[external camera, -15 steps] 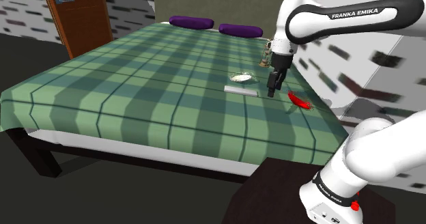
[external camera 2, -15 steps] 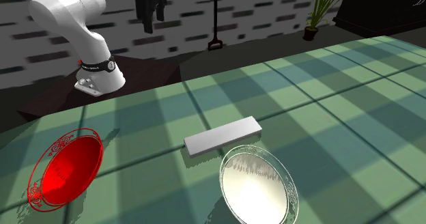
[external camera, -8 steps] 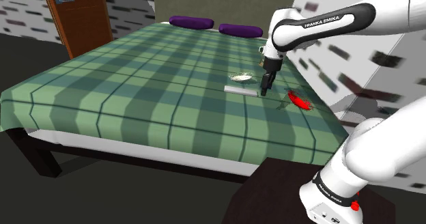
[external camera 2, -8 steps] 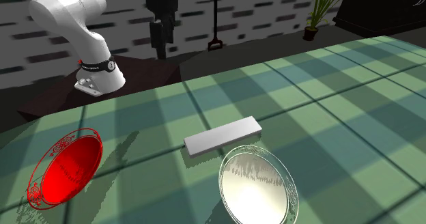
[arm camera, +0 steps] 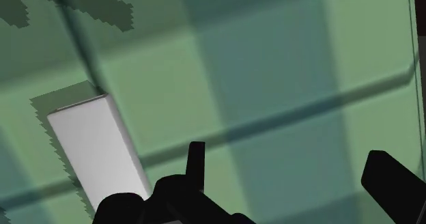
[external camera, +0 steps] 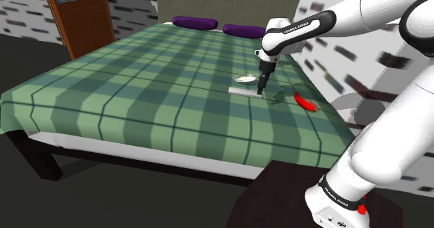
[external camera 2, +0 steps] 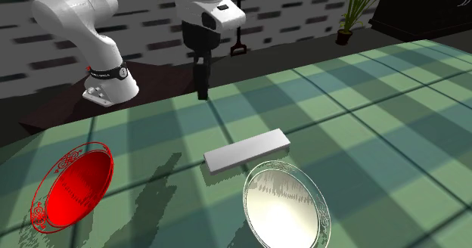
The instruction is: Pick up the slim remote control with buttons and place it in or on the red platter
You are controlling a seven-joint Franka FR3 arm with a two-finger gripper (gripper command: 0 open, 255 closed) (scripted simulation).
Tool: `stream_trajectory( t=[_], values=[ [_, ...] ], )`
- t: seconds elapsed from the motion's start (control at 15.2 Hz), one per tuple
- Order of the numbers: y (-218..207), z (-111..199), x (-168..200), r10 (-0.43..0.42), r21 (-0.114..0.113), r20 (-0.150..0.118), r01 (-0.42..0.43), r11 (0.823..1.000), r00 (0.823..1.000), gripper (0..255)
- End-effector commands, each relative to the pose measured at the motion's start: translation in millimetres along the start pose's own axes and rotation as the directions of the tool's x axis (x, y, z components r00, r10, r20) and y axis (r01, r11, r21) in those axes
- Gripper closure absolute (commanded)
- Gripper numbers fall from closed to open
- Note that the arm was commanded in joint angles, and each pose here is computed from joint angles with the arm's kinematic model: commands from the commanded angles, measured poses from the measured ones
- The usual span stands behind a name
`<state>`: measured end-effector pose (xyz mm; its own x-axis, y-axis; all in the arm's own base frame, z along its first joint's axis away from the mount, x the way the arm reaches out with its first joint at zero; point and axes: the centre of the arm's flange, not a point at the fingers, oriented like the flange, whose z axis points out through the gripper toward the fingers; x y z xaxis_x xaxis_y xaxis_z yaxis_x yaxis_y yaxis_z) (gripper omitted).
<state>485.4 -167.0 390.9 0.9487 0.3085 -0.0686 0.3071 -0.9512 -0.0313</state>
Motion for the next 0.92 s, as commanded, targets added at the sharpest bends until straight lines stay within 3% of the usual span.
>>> stream_trajectory(
  t=[0.0,0.73,0.86],
  values=[
    [19,10,13,-0.029,-0.004,-0.010,0.029,1.000,1.000,0],
    [115,58,101,-0.173,-0.023,-0.061,0.172,0.985,0.983,0],
    [116,64,102,-0.174,-0.023,-0.061,0.173,0.985,0.983,0]
  ],
)
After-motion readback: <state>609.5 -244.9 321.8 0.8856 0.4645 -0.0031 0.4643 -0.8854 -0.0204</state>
